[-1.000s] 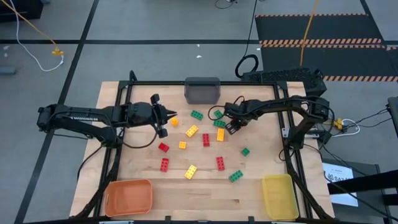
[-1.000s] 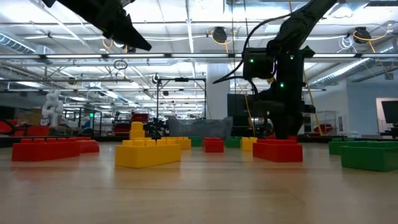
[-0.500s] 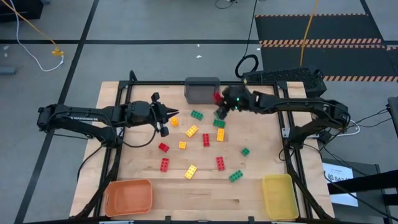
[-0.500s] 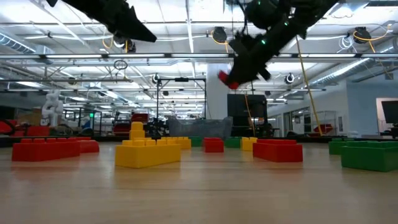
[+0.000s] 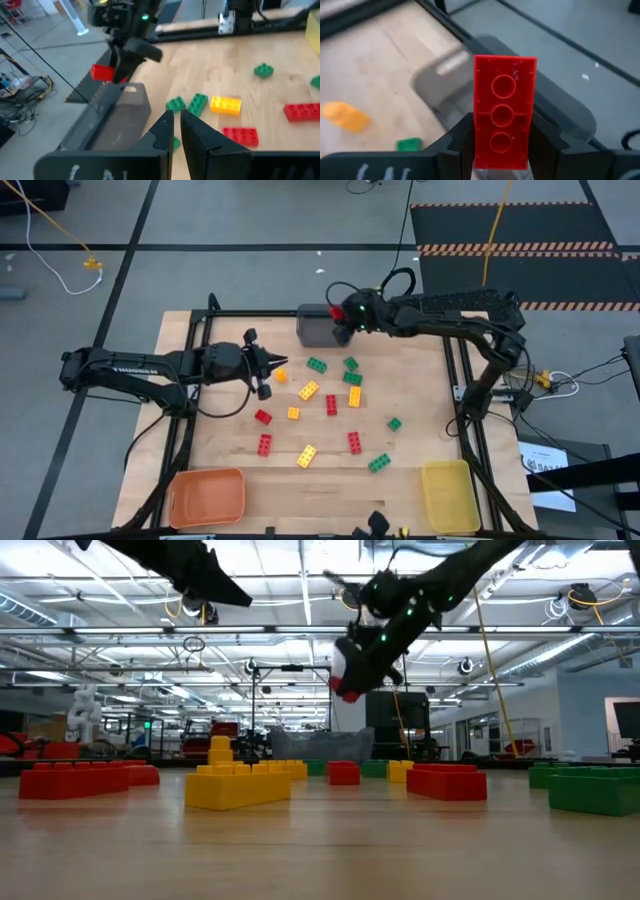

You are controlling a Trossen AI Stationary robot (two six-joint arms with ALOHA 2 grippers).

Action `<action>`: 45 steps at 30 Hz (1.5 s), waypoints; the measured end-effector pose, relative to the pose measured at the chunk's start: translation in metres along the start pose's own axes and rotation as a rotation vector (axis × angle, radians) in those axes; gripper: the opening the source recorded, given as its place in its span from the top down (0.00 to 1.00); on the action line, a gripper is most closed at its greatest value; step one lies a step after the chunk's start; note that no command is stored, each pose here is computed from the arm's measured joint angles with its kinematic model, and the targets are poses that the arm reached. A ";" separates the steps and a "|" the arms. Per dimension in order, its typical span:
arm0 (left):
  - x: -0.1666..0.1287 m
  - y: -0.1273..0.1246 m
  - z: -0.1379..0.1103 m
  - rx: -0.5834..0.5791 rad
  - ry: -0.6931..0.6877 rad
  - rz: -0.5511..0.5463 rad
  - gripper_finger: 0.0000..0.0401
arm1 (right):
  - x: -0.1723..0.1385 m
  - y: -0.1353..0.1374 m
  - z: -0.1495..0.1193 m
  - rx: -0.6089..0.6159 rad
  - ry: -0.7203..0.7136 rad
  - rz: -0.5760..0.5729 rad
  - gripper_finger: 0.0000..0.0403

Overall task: Sort & place blocks by color
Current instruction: Put the red game piece into the black bin, then put the green game piece into the yellow bin

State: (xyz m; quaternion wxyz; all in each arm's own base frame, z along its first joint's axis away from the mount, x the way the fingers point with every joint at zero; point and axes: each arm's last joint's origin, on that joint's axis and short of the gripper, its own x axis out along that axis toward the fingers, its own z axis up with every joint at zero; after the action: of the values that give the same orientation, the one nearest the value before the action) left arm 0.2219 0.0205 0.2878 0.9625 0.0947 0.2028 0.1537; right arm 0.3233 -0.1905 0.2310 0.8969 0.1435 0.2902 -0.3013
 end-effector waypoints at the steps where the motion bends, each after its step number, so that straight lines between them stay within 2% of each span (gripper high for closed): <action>1: 0.000 0.000 -0.002 0.004 0.017 -0.004 0.91 | 0.007 -0.003 -0.002 0.005 0.018 -0.006 0.71; 5: -0.001 -0.002 -0.010 0.012 0.099 -0.019 0.91 | 0.027 -0.014 -0.014 0.033 0.075 -0.020 0.69; 12: -0.003 -0.004 -0.023 0.002 0.227 -0.031 0.91 | 0.033 -0.017 -0.017 0.060 0.073 -0.026 0.50; 21: -0.004 -0.006 -0.023 -0.022 0.232 -0.039 0.91 | 0.018 -0.012 -0.003 0.033 0.000 -0.005 0.39; 26: -0.004 -0.007 -0.022 0.000 0.228 -0.045 0.91 | -0.009 0.008 0.009 -0.099 -0.046 0.106 0.38; 30: -0.004 -0.007 -0.022 -0.002 0.223 -0.044 0.91 | -0.026 0.025 -0.001 -0.170 0.068 0.144 0.38; 36: -0.003 -0.007 -0.020 -0.005 0.202 -0.042 0.91 | -0.039 0.054 -0.031 -0.275 0.310 0.191 0.38; 41: -0.003 -0.007 -0.020 -0.005 0.198 -0.042 0.91 | -0.046 0.070 -0.050 -0.370 0.404 0.194 0.38; 45: -0.003 -0.007 -0.019 -0.006 0.197 -0.042 0.91 | -0.045 0.073 -0.066 -0.403 0.446 0.185 0.38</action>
State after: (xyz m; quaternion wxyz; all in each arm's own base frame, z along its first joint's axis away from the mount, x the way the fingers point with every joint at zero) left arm 0.2127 0.0153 0.2698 0.9411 0.0722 0.2981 0.1425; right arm 0.3112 -0.0851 0.2123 0.8452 0.0511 0.5193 -0.1158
